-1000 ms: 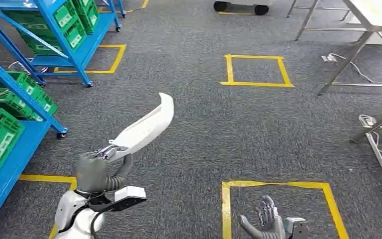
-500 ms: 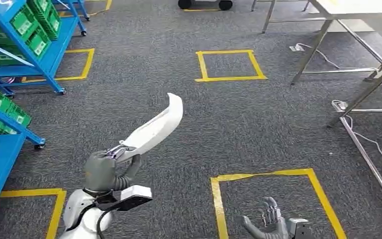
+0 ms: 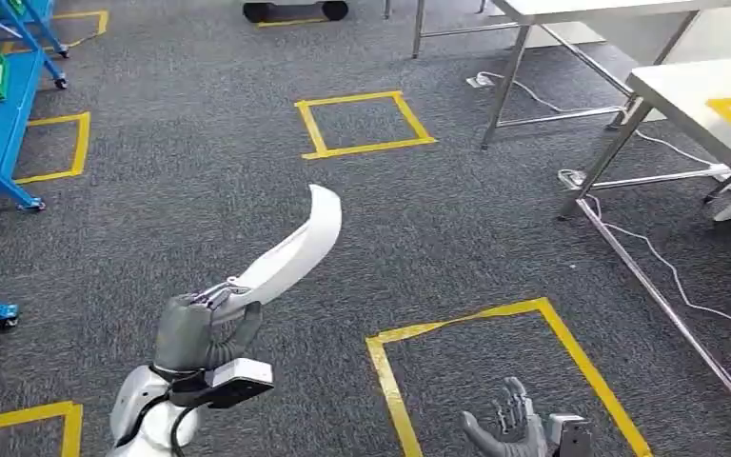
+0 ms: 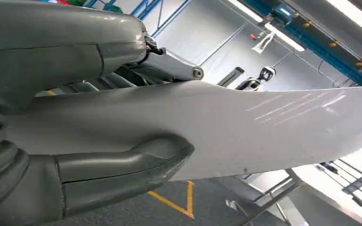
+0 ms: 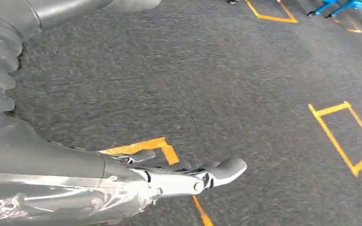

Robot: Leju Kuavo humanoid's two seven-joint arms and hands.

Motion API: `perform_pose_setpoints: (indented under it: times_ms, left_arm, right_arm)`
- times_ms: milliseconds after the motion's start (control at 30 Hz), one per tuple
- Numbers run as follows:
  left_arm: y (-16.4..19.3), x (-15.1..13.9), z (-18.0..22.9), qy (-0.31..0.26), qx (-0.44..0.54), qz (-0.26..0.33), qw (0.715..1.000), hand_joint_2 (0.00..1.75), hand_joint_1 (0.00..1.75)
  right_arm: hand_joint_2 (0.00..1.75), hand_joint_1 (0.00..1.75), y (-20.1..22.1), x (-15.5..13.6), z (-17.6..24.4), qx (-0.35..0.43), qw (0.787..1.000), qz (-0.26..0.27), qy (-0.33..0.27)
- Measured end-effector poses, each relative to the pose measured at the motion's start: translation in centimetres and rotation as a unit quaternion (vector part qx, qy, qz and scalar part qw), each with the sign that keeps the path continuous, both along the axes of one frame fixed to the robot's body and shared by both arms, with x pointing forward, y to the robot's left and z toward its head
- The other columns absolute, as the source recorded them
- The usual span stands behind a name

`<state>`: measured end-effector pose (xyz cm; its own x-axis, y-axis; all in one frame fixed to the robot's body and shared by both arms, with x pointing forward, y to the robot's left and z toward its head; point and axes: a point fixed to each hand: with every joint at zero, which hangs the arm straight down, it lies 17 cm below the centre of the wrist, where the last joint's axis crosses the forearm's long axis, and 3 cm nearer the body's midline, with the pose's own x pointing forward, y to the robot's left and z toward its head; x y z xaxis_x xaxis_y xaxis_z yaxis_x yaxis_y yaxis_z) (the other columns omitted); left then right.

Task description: Take the parts from the cabinet and place them on the table.

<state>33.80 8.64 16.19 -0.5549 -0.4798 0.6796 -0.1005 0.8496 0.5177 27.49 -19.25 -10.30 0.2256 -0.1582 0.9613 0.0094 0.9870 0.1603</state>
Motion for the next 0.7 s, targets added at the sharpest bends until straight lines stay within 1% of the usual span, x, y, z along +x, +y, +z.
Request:
perform_pose_setpoints:
  times_ms: [67,200,333,467,600,700]
  left_arm:
    - [0.0,0.0,0.2,-0.003,-0.001,0.0,1.0,1.75,1.75]
    - [0.2,0.0,0.1,-0.002,0.0,-0.002,1.0,1.75,1.75]
    - [0.1,0.0,0.0,0.0,0.001,-0.006,1.0,1.75,1.75]
    - [0.0,0.0,0.2,-0.003,0.002,-0.011,1.0,1.75,1.75]
    - [-0.2,0.0,0.6,-0.009,0.002,-0.014,1.0,1.75,1.75]
    - [-0.2,-0.1,0.5,-0.007,0.002,-0.014,1.0,1.75,1.75]
  right_arm:
    - [1.75,0.0,0.1,-0.5,-0.4,0.002,1.0,0.001,0.008]
    - [1.75,0.0,0.4,0.2,-0.3,0.004,1.0,0.003,0.005]
    - [1.75,0.0,0.5,-0.1,-0.7,0.006,1.0,0.003,0.012]
    - [1.75,0.0,0.5,0.4,-0.4,0.007,1.0,0.002,0.008]
    - [1.75,0.0,0.5,0.3,-0.5,0.007,1.0,0.001,0.009]
    - [1.75,0.0,0.4,1.0,-0.2,0.007,1.0,0.0,0.004]
